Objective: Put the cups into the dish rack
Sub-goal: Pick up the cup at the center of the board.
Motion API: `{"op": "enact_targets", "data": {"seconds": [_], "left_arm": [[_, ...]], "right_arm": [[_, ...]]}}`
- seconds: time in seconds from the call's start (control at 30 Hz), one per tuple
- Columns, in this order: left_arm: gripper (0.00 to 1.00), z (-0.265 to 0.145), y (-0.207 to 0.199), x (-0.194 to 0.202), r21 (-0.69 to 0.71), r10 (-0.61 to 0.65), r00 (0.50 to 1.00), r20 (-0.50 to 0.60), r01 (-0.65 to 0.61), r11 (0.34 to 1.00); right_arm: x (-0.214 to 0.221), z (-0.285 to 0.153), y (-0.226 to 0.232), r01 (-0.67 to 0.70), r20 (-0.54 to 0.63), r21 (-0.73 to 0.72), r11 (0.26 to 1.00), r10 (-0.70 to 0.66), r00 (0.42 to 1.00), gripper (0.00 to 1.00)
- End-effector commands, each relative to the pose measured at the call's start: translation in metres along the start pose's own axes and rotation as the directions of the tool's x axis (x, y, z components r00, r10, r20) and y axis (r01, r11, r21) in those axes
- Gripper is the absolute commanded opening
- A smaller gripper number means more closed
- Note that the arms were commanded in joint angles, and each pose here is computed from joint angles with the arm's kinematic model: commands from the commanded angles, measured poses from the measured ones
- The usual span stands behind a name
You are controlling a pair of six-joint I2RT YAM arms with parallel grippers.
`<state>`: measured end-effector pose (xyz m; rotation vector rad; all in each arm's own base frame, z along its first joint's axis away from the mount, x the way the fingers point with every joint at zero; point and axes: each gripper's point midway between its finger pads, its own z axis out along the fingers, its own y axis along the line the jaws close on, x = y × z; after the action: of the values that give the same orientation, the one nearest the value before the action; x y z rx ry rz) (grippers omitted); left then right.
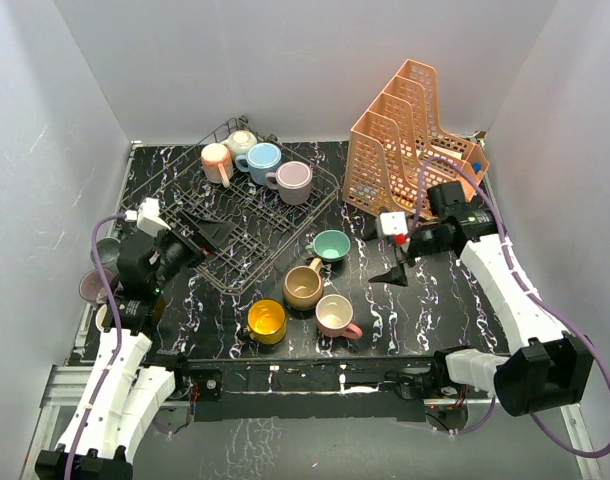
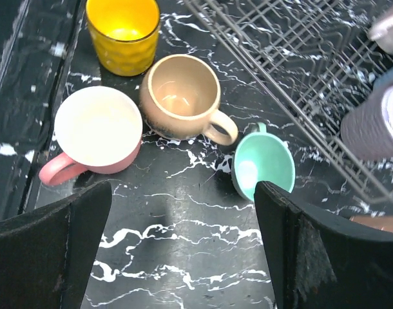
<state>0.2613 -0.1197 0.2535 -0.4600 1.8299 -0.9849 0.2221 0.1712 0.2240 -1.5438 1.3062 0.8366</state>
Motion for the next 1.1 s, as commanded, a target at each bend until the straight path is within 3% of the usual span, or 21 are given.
{"op": "enact_targets", "data": {"seconds": [0.0,0.2,0.4,0.57,0.8,1.07], "left_arm": [[0.96,-0.007,-0.017,0.002,0.081,-0.029,1.0,-0.011,0.03,0.996],[0.96,-0.013,-0.014,0.006,0.085,-0.07,0.998,0.006,0.069,0.994],[0.95,-0.017,-0.015,0.005,0.073,-0.05,0.999,0.003,0.05,0.996],[0.95,-0.02,-0.014,0.007,0.071,-0.061,0.998,0.004,0.061,0.996],[0.95,-0.027,-0.01,0.011,0.051,-0.065,0.998,0.004,0.065,0.997],[0.95,-0.034,-0.009,0.012,0.045,-0.062,0.998,0.014,0.061,0.997]], "right_arm": [[-0.011,0.006,0.002,0.25,-0.169,-0.075,0.965,-0.26,0.951,0.96],[-0.02,0.041,0.025,0.313,-0.142,-0.239,0.919,-0.352,0.925,0.93],[-0.01,0.069,0.038,0.379,-0.183,-0.384,0.842,-0.472,0.862,0.82],[-0.005,0.093,0.052,0.414,-0.187,-0.483,0.772,-0.553,0.812,0.69],[0.007,0.12,0.072,0.414,-0.174,-0.564,0.715,-0.593,0.786,0.48],[0.021,0.138,0.076,0.408,-0.201,-0.592,0.695,-0.618,0.76,0.46]]}}
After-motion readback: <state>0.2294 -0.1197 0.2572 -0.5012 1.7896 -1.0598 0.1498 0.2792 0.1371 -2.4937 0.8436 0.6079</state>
